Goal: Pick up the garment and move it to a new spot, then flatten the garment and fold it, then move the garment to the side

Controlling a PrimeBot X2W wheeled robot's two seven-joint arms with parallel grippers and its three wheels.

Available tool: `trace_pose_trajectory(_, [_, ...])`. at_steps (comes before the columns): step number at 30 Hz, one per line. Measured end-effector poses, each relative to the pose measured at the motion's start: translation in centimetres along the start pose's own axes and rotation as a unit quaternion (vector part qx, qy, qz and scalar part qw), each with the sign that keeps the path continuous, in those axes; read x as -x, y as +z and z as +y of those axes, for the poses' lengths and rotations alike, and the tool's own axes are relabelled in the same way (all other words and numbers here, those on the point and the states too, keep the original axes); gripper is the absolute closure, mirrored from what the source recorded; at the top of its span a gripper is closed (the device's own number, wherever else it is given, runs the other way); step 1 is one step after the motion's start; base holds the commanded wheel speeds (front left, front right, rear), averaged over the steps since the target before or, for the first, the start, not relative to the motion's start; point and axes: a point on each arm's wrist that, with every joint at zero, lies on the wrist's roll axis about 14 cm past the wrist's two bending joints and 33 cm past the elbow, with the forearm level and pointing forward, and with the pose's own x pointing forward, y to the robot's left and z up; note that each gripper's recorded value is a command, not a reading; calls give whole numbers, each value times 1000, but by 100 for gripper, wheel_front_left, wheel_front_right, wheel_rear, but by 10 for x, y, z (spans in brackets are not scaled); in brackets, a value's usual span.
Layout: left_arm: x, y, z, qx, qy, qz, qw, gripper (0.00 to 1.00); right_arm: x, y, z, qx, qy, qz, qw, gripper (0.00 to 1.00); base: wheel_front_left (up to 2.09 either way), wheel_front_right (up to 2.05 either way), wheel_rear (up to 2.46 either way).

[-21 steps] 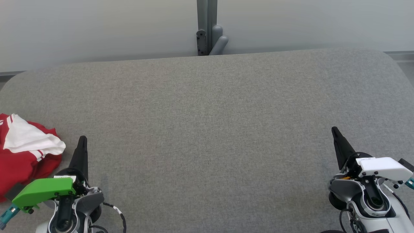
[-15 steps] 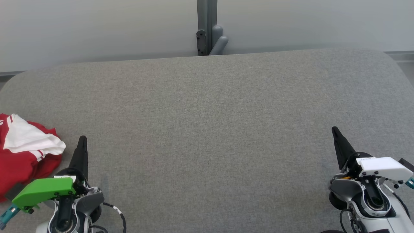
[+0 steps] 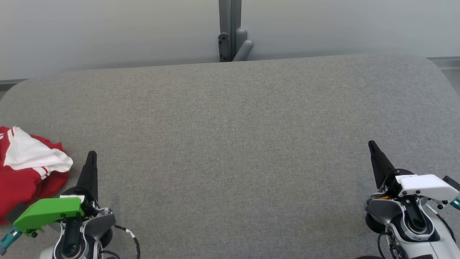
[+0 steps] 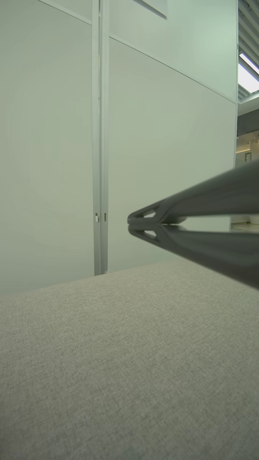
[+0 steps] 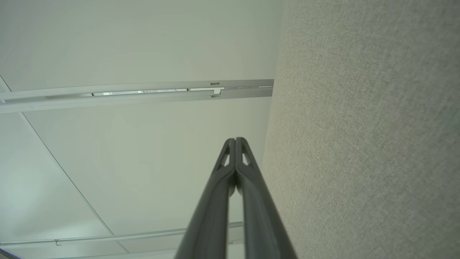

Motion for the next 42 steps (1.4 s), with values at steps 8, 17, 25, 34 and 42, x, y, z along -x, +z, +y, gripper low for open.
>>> trace_pose_trajectory(8, [0,0,0,0,0,0,1000,100,0,0,0,-1,0,0,1000,100,0,0,0])
trace_pose_trajectory(17, [0,0,0,0,0,0,1000,100,0,0,0,0,0,-1,1000,100,0,0,0])
trace_pose_trajectory(25, [11,0,32,-6,46,-6,999,0,12,-6,-30,6,-42,0,999,0,0,0,0])
trace_pose_trajectory(34, [11,-1,36,-100,55,-9,993,0,11,-6,-26,104,-36,3,994,0,0,0,0])
trace_pose_trajectory(42, [11,-5,37,-184,54,-6,981,0,10,-11,-24,175,-30,12,984,0,0,0,0])
